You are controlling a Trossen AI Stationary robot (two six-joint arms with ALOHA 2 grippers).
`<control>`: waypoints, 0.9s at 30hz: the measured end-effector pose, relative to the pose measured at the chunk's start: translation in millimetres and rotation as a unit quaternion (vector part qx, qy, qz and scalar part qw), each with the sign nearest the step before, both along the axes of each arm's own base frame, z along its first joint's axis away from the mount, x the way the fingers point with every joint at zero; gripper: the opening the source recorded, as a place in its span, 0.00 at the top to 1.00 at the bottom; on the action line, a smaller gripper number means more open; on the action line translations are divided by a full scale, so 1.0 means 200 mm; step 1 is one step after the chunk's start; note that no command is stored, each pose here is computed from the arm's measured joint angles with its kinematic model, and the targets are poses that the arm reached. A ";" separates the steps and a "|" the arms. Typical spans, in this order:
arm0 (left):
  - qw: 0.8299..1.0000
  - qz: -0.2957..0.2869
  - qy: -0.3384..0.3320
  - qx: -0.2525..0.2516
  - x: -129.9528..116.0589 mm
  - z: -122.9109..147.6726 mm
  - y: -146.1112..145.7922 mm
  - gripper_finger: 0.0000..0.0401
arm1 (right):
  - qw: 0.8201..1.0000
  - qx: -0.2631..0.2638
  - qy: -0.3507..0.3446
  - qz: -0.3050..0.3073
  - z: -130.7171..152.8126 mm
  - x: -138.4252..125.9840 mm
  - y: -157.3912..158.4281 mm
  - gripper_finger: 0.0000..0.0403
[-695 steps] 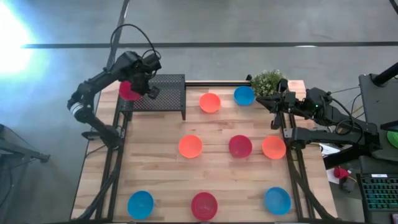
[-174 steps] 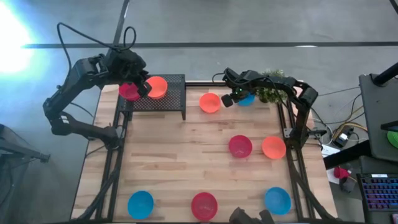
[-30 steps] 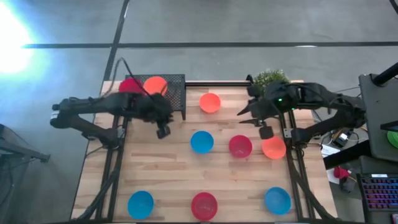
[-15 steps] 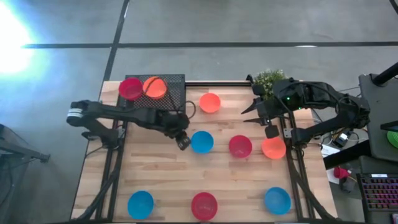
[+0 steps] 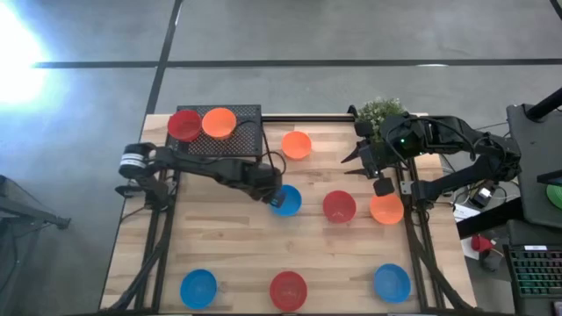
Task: Pick & Place Mini bowls
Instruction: Put the top blue bowl on the shelf
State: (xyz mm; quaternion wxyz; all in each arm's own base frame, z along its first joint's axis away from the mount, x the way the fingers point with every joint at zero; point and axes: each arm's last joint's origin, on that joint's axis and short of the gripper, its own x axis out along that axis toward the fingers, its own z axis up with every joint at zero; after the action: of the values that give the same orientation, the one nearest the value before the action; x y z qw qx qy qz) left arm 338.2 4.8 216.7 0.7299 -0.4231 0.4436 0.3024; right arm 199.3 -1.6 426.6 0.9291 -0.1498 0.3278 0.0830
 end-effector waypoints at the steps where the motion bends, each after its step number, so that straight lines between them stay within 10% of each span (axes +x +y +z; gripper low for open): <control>1: 1.000 0.011 0.004 -0.004 0.00 -0.02 0.01 0.81 | 1.000 0.000 0.000 0.000 0.00 0.00 0.00 0.67; 27: 0.999 0.031 0.009 0.014 0.09 -0.18 0.02 0.81 | 1.000 0.001 -0.001 0.000 0.00 0.00 0.00 0.67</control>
State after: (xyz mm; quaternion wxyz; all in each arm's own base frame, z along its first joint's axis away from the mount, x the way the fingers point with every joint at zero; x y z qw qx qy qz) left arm 356.3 8.0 180.2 0.7222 -0.4237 0.4321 0.3351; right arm 199.7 -1.6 426.7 0.9296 -0.1486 0.3270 0.0828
